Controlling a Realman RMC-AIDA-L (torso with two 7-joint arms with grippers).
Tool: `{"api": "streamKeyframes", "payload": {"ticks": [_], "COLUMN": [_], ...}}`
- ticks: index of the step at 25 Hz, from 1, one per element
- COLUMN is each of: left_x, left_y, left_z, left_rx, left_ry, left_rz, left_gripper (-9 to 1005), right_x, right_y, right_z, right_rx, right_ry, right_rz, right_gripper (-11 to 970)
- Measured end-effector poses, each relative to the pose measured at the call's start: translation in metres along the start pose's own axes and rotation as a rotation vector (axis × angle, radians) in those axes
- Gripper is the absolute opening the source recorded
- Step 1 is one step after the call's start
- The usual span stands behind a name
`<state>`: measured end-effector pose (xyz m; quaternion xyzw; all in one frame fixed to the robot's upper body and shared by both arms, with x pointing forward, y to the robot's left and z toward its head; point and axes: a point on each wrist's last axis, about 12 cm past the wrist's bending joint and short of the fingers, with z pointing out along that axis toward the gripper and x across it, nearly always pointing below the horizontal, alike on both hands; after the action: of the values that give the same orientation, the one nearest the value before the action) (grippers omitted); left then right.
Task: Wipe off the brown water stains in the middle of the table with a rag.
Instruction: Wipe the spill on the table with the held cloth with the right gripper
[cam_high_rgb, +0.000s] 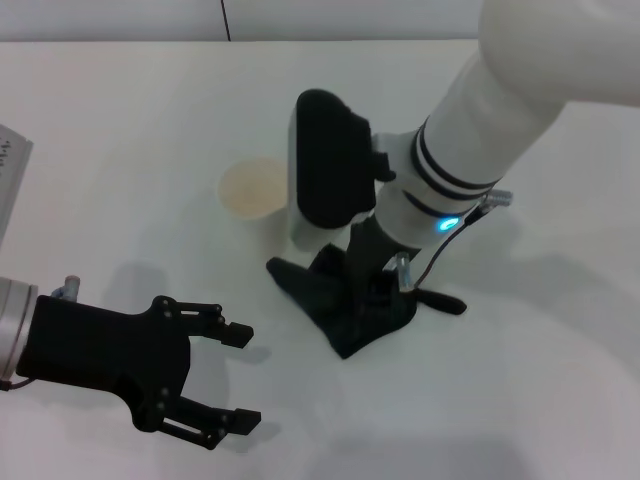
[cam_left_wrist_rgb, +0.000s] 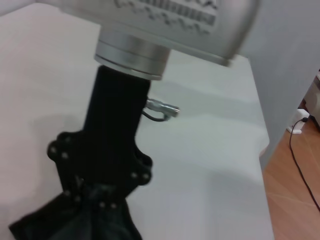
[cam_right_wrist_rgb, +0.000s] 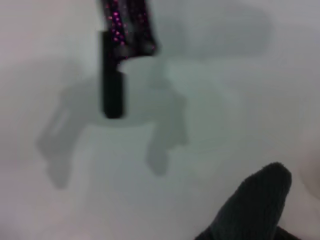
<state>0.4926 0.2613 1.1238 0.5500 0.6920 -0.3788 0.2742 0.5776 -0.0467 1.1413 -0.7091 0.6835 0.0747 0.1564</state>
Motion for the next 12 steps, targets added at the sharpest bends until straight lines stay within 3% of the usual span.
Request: {"api": "streamKeyframes", "payload": {"ticks": [6, 12], "left_x": [0.000, 0.000], "left_y": [0.000, 0.000], "left_z": [0.000, 0.000], "left_rx": [0.001, 0.001], "left_ry": [0.001, 0.001], "left_rz": [0.000, 0.000], "left_gripper": [895, 895], "right_x": [-0.005, -0.002], "right_y": [0.006, -0.012], "right_z": [0.000, 0.003], "right_rx": [-0.013, 0.067], "right_ry": [-0.004, -0.029], "right_rz": [-0.030, 0.009], "right_gripper": [80, 80]}}
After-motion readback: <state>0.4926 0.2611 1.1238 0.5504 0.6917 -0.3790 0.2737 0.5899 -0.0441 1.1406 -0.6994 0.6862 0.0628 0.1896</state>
